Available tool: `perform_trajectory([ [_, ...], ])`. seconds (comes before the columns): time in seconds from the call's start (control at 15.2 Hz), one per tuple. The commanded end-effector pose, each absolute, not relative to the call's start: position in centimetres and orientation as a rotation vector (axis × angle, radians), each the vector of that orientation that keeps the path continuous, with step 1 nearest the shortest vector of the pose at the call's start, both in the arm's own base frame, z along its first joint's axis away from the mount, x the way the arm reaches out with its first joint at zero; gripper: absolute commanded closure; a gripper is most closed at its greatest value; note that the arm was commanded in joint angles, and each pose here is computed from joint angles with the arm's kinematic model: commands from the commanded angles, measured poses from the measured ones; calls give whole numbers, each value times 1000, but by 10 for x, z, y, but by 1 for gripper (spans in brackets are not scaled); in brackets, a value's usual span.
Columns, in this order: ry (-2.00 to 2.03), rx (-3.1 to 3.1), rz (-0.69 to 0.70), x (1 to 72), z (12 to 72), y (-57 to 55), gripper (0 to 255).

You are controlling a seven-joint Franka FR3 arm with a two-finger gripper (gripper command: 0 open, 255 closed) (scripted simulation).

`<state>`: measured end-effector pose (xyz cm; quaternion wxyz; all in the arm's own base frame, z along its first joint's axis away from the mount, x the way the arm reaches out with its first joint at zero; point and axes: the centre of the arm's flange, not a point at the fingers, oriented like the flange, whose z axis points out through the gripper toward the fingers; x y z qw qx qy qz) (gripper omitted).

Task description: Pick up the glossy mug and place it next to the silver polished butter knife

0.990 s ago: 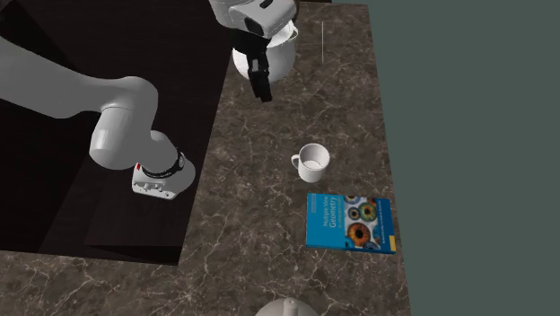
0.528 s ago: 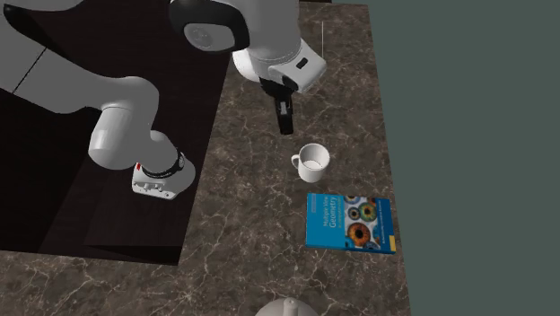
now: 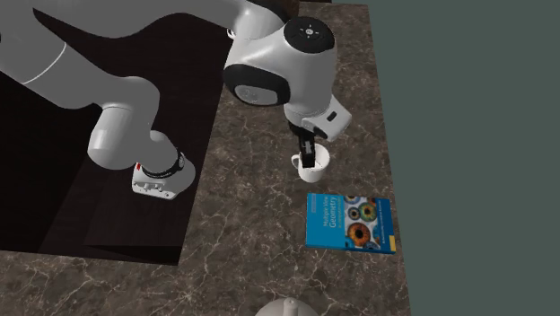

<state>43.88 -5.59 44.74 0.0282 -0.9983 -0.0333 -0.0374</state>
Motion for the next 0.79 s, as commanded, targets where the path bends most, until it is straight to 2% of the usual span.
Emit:
perform_trajectory([
  [0.0, -97, -3081, -98, 454, 426, -68, 0],
  [0.26, -85, -3078, -65, 478, 387, -86, 0],
  [0.73, -85, -3078, -65, 479, 350, -83, 0],
])
